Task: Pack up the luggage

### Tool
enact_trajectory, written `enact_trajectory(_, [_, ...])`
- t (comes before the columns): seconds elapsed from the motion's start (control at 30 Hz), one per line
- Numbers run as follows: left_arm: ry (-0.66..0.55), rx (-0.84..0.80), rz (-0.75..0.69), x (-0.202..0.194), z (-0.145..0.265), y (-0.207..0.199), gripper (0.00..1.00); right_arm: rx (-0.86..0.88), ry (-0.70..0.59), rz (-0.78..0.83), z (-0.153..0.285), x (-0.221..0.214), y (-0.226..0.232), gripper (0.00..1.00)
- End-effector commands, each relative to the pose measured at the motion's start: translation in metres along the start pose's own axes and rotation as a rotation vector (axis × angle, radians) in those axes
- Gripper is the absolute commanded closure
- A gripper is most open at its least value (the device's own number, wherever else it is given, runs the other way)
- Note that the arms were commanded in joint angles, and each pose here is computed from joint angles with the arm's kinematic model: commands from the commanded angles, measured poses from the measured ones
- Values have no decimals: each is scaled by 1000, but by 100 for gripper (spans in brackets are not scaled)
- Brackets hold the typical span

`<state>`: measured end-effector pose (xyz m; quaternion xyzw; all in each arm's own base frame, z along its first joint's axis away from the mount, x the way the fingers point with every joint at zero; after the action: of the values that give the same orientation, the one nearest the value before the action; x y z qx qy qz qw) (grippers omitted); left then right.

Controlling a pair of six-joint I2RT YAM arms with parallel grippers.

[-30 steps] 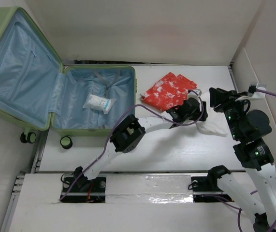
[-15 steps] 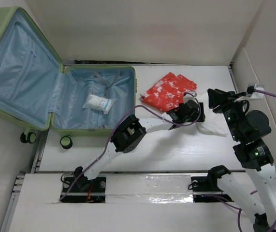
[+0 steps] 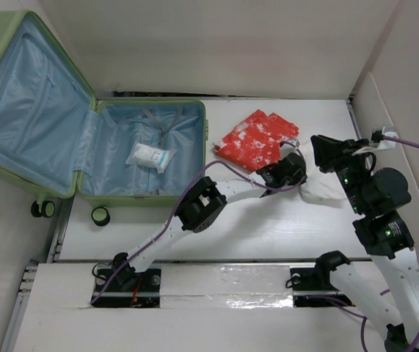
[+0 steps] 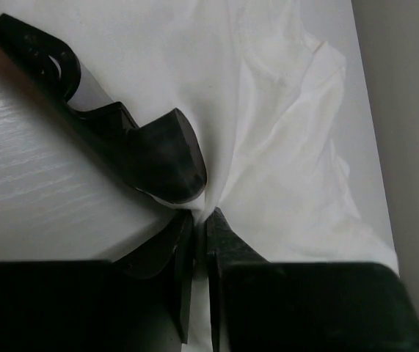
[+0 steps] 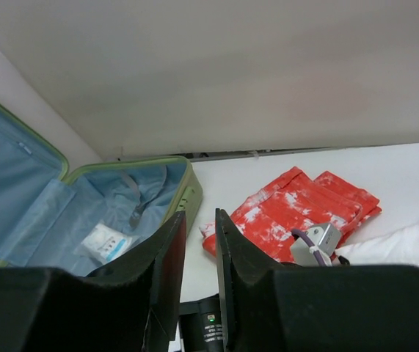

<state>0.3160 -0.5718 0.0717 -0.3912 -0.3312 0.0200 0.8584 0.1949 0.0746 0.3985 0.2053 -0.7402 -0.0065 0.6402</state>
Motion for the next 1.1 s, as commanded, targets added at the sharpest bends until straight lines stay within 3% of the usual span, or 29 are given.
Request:
enact_trajectory(0.0, [-24, -52, 2, -4, -4, -7, 98, 53, -39, -6, 0, 8, 7, 72])
enact_trajectory(0.2, [-10, -71, -81, -8, 34, -2, 100, 48, -45, 1, 2, 7, 5, 73])
enact_trajectory(0.37, [66, -70, -97, -52, 100, 21, 100, 60, -42, 6, -1, 7, 7, 73])
enact_trajectory(0.47, [81, -49, -68, -65, 114, 36, 69, 71, -37, -2, -6, 3, 8, 73])
enact_trajectory(0.5, [85, -46, -50, -66, 115, 37, 52, 75, -34, -4, -6, 3, 8, 74])
enact_trajectory(0.6, [91, -27, -59, -69, 109, 39, 35, 74, -25, -3, -9, 2, 9, 74])
enact_trajectory(0.67, [96, -22, -73, -69, 99, 34, 32, 74, -23, -3, -8, 2, 9, 74])
enact_trajectory(0.73, [102, -19, -83, -71, 90, 33, 35, 73, -30, -5, -7, 4, 9, 74])
enact_trajectory(0.77, [106, -19, -86, -72, 83, 30, 39, 72, -34, -4, -6, 5, 9, 74])
enact_trajectory(0.8, [100, -14, -86, -72, 79, 30, 51, 71, -35, -4, -6, 6, 9, 74])
enact_trajectory(0.87, [81, -10, -85, -73, 71, 31, 59, 71, -35, -4, -5, 6, 9, 75])
enact_trajectory(0.9, [69, -10, -79, -68, 67, 31, 71, 73, -32, -4, -4, 6, 9, 75])
enact_trajectory(0.97, [55, -18, -81, -67, 63, 31, 80, 74, -30, -4, -4, 6, 9, 76])
enact_trajectory(1.0, [31, -5, -78, -60, 60, 35, 100, 75, -28, -3, -3, 5, 9, 76])
enact_trajectory(1.07, [19, -25, -78, -52, 62, 34, 100, 76, -32, -4, -2, 6, 9, 77])
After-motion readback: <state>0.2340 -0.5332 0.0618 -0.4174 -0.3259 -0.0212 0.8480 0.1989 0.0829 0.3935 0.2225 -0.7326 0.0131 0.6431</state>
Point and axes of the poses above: each gripper's point midway between its finger pads, its own z axis back along the fingers, its own y axis along the line the jaws close on, x = y × z, the point moved 6 cm from there along z, back along the fingers, and after that the axes turned 5 degrees about z, right-handed, at the moved point
